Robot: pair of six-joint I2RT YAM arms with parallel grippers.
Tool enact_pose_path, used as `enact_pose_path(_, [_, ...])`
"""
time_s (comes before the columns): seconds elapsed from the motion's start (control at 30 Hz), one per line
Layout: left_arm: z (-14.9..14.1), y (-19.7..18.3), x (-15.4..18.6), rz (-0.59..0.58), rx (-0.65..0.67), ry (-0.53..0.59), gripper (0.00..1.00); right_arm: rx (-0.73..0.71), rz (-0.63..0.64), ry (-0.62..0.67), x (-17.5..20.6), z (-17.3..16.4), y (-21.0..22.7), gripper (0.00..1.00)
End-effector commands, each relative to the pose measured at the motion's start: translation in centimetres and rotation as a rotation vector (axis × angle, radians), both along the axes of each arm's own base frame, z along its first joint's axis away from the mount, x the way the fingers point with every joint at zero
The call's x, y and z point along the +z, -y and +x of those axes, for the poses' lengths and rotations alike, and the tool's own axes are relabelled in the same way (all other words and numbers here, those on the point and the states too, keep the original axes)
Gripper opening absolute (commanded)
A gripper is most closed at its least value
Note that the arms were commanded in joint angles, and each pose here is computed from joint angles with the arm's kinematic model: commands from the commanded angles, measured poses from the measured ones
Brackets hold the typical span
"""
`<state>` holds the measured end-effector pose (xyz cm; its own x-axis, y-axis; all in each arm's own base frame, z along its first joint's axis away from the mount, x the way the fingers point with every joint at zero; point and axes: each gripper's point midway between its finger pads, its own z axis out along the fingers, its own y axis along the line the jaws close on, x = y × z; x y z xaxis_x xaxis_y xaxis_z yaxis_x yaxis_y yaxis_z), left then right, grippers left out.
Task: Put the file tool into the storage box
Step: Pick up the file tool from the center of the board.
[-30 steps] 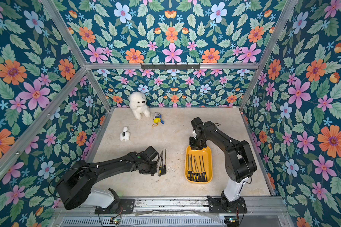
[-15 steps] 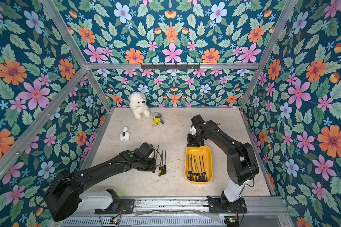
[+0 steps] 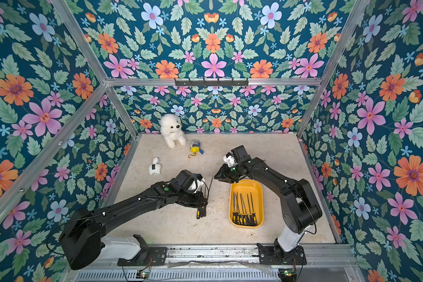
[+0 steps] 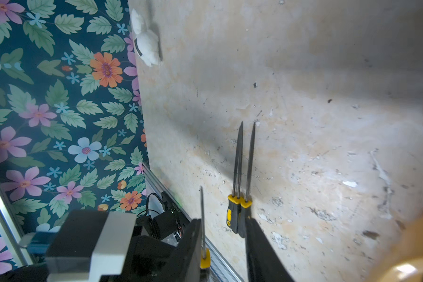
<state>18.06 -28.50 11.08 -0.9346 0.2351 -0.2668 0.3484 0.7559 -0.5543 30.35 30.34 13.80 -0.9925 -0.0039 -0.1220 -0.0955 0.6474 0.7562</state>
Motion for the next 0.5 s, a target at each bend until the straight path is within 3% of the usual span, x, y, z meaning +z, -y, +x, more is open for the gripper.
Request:
enact_pose_path(0.0, [0.0, 0.7, 0.3, -0.023, -0.031, 0.012, 0.02, -0.004, 0.046, 0.000, 0.5, 0.3, -0.9, 0.35])
enact_pose_path(0.27, [-0.4, 1.3, 0.7, -0.054, -0.053, 0.013, 0.01, 0.019, -0.019, -0.050, -1.9, 0.2, -1.3, 0.27])
enact_pose_path(0.43, [-0.8, 1.6, 0.7, -0.068, -0.068, -0.001, 0.01, 0.023, -0.071, -0.059, -2.7, 0.1, -0.9, 0.00])
enact_pose_path(0.47, [-0.8, 1.6, 0.8, -0.072, -0.070, 0.001, 0.01, 0.027, -0.077, -0.059, -2.7, 0.0, -0.7, 0.00])
